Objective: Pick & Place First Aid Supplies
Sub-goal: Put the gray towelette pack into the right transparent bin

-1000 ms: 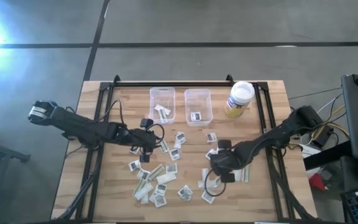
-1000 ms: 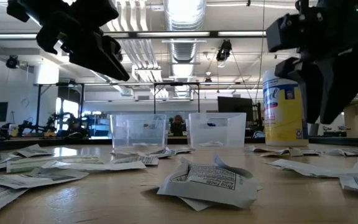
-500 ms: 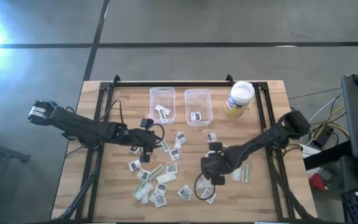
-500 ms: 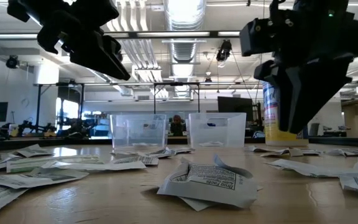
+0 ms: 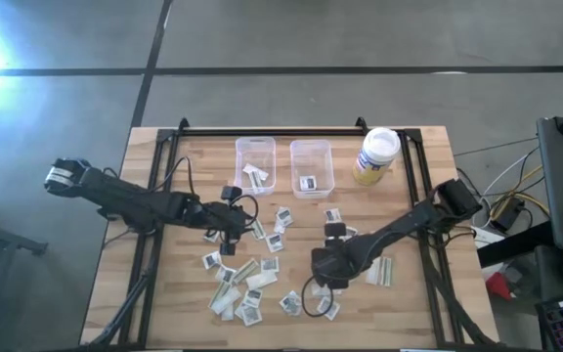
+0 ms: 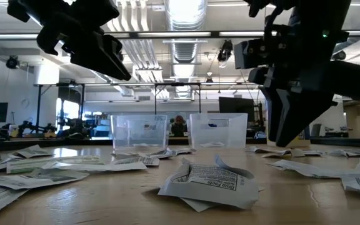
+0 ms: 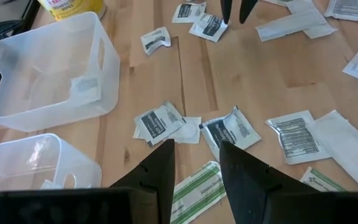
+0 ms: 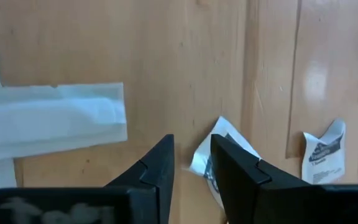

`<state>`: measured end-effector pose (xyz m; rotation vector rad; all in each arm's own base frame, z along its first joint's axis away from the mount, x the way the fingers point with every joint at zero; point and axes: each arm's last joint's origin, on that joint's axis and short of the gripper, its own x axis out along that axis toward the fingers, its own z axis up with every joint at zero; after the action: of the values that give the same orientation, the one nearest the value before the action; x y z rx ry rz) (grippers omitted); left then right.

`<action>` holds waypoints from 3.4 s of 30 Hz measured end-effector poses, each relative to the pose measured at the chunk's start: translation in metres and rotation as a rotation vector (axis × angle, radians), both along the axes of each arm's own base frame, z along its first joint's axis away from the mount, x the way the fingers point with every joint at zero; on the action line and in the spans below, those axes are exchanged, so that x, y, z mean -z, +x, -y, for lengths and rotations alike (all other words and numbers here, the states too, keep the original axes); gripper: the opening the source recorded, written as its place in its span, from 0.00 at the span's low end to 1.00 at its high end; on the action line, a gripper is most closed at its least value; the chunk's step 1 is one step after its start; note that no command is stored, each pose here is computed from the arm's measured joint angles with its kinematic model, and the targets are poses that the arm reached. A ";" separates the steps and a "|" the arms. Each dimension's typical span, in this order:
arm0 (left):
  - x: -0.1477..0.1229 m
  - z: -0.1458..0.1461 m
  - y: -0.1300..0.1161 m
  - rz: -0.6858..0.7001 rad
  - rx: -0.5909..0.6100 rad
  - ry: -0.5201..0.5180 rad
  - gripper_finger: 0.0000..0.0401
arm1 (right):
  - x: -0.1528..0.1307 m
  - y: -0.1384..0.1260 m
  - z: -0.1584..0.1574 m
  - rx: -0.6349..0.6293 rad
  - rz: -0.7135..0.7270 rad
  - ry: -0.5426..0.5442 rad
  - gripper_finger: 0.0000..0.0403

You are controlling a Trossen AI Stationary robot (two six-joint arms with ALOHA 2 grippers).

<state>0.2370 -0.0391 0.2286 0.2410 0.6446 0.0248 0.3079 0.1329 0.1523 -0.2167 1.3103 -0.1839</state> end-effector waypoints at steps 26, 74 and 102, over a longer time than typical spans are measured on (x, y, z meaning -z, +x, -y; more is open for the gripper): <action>0.015 -0.001 -0.003 0.015 -0.001 -0.004 0.30 | 0.020 -0.016 -0.003 0.010 0.026 -0.069 0.25; 0.013 -0.001 -0.002 0.032 -0.001 -0.008 0.30 | -0.037 -0.017 0.004 -0.008 0.167 -0.083 0.02; 0.014 -0.001 -0.003 0.014 -0.001 -0.004 0.30 | -0.112 0.004 0.164 0.289 0.548 -0.146 0.02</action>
<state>0.2335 -0.0383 0.2142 0.2362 0.6304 0.0261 0.3120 -0.0314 0.2646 -0.0884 0.7764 -0.5466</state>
